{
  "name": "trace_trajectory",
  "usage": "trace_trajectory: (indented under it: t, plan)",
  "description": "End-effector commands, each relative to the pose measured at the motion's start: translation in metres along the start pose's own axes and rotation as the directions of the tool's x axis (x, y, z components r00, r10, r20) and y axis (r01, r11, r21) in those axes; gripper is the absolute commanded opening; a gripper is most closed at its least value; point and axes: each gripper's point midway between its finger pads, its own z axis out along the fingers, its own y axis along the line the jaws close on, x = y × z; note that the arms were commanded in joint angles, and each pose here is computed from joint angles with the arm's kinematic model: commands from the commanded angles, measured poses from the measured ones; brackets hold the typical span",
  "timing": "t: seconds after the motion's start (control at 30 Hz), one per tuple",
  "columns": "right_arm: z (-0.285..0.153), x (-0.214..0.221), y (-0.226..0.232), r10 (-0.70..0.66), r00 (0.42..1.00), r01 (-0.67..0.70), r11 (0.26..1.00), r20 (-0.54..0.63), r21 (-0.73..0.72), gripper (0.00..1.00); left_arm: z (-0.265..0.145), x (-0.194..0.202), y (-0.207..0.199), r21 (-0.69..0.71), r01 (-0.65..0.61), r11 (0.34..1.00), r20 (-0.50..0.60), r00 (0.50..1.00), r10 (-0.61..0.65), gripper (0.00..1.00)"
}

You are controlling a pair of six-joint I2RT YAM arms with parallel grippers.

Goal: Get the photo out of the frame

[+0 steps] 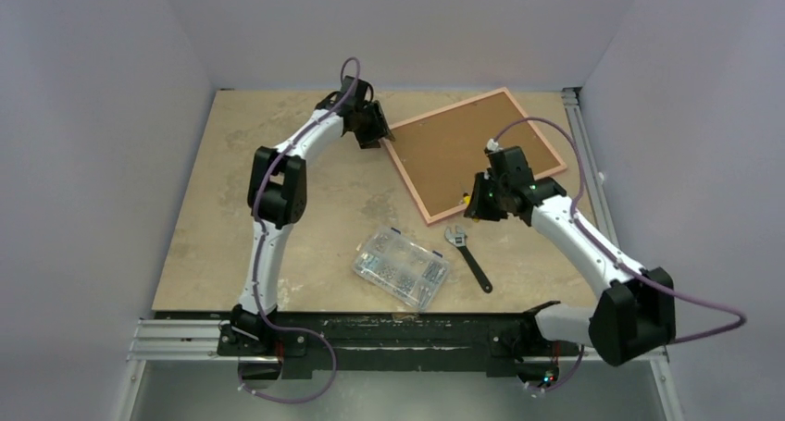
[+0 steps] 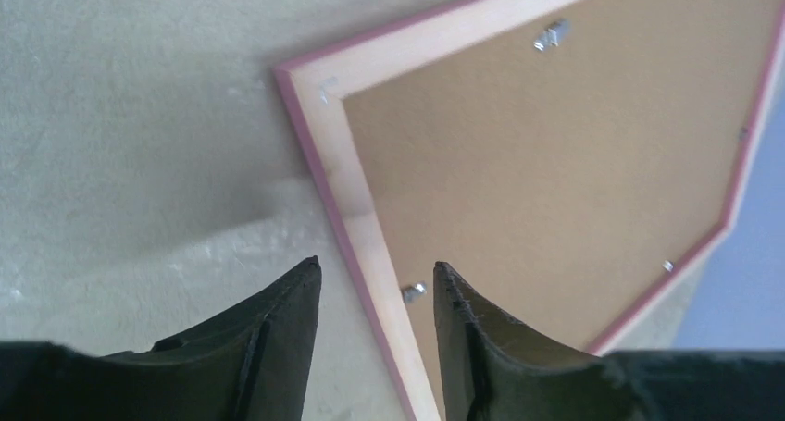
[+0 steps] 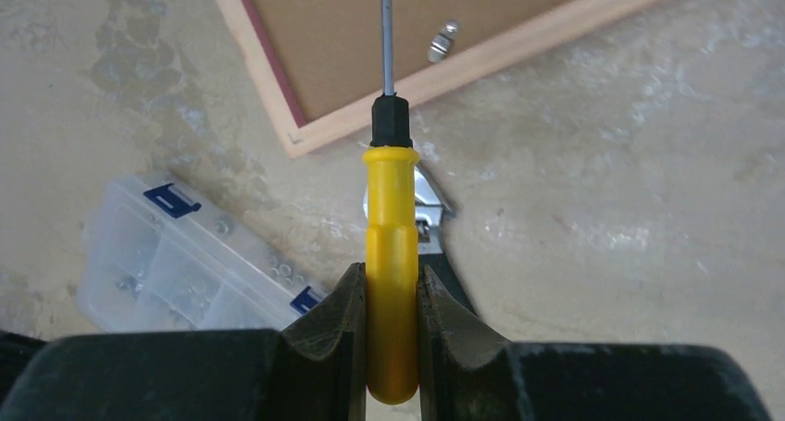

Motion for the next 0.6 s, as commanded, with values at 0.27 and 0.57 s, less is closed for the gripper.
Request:
trace_trajectory:
  t: [0.27,0.57]
  plan:
    - [0.062,-0.063,0.105,-0.293,0.954,0.240,0.872,-0.062,-0.426,0.00,-0.057,-0.012,-0.045,0.159,-0.077,0.984,-0.027,0.996,0.083,0.60]
    - [0.125,-0.084,0.097,-0.327,0.929,0.266,0.914,-0.171,-0.305,0.00,-0.026,-0.020,-0.022,0.047,0.076,0.996,0.016,0.997,-0.077,0.54]
